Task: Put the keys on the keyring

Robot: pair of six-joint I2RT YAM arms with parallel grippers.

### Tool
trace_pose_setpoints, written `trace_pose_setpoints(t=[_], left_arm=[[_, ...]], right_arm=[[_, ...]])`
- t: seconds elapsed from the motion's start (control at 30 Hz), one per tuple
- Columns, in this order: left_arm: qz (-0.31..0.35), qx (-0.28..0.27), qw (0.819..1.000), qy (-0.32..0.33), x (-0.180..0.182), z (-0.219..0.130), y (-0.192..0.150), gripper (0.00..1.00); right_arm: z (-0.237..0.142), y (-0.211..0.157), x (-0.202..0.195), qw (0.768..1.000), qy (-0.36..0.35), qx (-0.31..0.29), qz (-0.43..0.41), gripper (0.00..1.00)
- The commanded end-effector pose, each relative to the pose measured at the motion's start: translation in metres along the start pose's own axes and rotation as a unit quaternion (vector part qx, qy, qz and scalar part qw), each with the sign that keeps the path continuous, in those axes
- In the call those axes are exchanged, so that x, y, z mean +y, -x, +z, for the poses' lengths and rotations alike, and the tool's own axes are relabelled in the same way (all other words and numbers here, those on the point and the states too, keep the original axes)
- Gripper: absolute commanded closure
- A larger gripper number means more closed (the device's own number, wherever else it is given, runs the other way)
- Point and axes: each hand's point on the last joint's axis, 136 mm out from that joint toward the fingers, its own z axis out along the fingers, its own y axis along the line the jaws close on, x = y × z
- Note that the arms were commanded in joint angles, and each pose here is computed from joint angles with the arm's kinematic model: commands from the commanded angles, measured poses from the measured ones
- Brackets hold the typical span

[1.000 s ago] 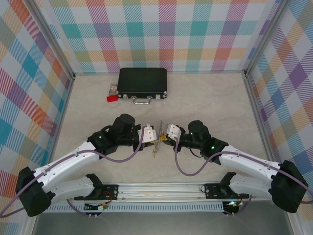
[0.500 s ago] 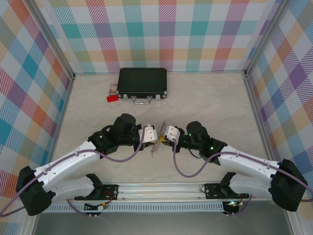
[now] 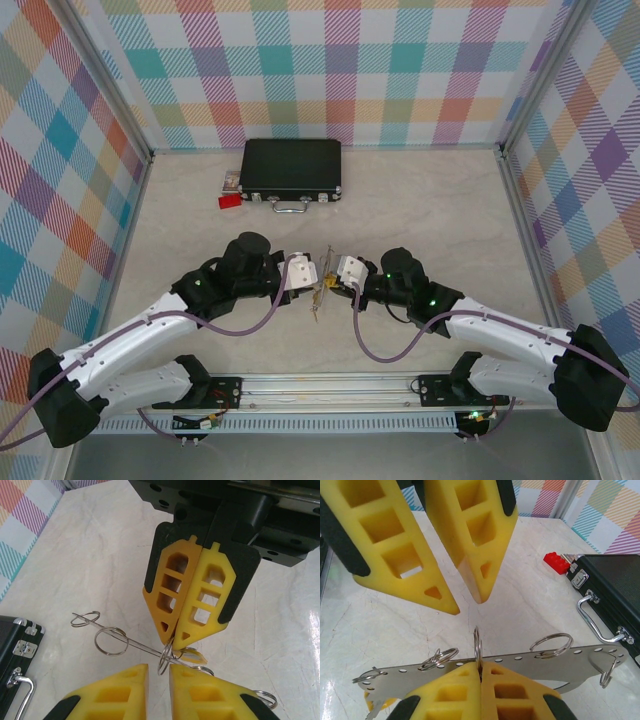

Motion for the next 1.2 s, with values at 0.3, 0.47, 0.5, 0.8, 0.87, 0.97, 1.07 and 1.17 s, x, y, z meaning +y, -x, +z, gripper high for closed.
trace_pose_setpoints(t=[0.3, 0.47, 0.5, 0.8, 0.87, 0.97, 1.07, 1.17], left_arm=[[0.007, -0.010, 1.000, -0.027, -0.005, 0.011, 0.010, 0.82], [0.007, -0.010, 0.999, -0.032, -0.006, 0.012, 0.011, 0.82], [0.007, -0.010, 0.999, -0.033, -0.007, 0.012, 0.011, 0.83], [0.008, -0.014, 0.999, -0.036, -0.007, 0.012, 0.014, 0.84], [0.007, -0.011, 0.999, -0.038, -0.008, 0.013, 0.013, 0.85], [0.007, -0.008, 0.999, -0.040, -0.009, 0.014, 0.012, 0.87], [0.009, -0.009, 0.999, -0.041, -0.009, 0.015, 0.013, 0.93], [0.010, -0.008, 0.999, -0.042, -0.009, 0.015, 0.013, 1.00]], right_arm=[[-0.006, 0.027, 0.003, 0.999, 0.010, -0.046, -0.024, 1.00], [-0.005, 0.027, 0.004, 0.999, 0.014, -0.046, -0.024, 1.00], [-0.005, 0.027, 0.004, 0.999, 0.014, -0.046, -0.023, 1.00], [-0.003, 0.026, 0.005, 0.999, 0.018, -0.044, -0.022, 1.00], [-0.003, 0.026, 0.005, 0.999, 0.016, -0.044, -0.022, 1.00], [-0.004, 0.026, 0.004, 0.999, 0.016, -0.045, -0.023, 1.00], [-0.004, 0.026, 0.005, 0.999, 0.016, -0.045, -0.023, 1.00], [-0.004, 0.026, 0.004, 0.999, 0.015, -0.044, -0.023, 1.00]])
